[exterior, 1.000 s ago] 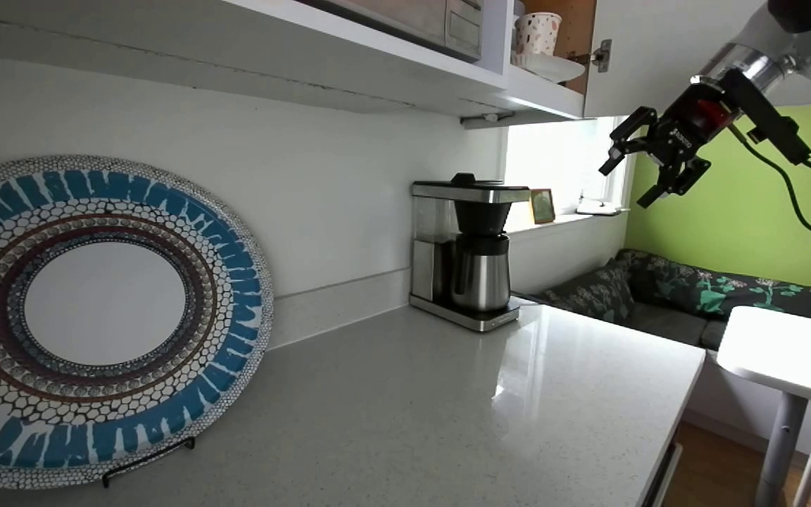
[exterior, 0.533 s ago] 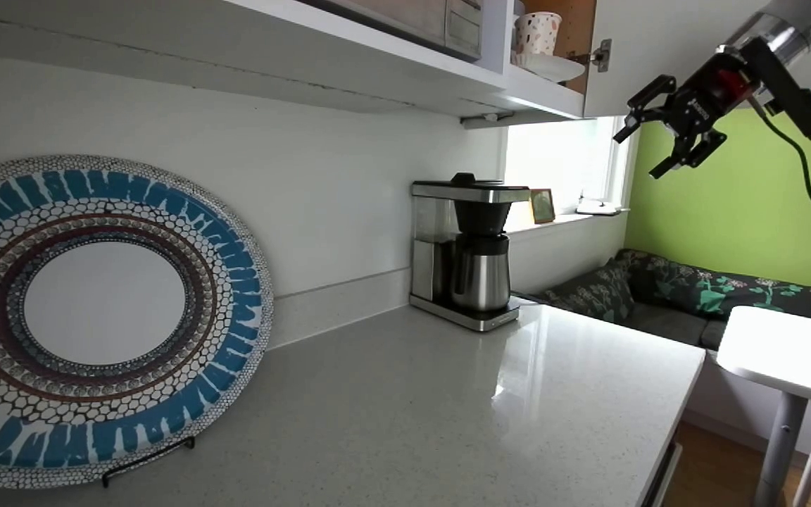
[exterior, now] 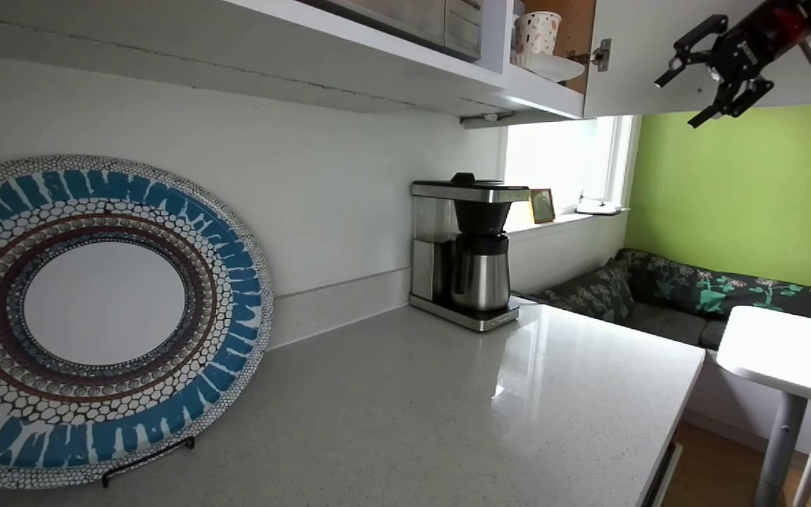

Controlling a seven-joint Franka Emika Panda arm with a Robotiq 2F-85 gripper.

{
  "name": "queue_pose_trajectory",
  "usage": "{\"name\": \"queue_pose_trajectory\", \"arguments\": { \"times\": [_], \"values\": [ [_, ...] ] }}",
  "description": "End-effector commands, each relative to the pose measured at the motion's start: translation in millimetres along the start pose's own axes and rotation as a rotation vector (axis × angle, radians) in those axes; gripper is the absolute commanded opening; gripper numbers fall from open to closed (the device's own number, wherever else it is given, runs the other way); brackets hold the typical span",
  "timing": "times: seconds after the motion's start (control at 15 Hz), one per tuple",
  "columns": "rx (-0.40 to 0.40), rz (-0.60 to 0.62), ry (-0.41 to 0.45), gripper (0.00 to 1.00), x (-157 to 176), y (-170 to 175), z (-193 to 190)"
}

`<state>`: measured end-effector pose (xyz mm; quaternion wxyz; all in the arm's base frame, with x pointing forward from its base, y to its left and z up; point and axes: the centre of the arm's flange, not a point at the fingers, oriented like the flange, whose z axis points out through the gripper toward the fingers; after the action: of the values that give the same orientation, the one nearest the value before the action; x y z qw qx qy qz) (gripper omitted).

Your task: Put the cup and plate on top of the table

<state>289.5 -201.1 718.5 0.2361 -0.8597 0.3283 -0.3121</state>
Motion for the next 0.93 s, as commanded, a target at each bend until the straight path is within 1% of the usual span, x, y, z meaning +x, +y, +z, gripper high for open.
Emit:
{"name": "queue_pose_trajectory", "arguments": {
  "times": [0.0,0.13,0.27,0.6,0.87],
  "values": [
    [0.009,0.001,-0.052,1.0,24,-3,-10],
    [0.021,0.011,-0.05,1.0,35,-6,-15],
    [0.034,0.027,-0.027,1.0,47,-12,-18],
    [0.143,0.093,-0.017,1.0,80,-32,-17],
    [0.209,0.134,-0.025,1.0,100,-47,-10]
  ]
}}
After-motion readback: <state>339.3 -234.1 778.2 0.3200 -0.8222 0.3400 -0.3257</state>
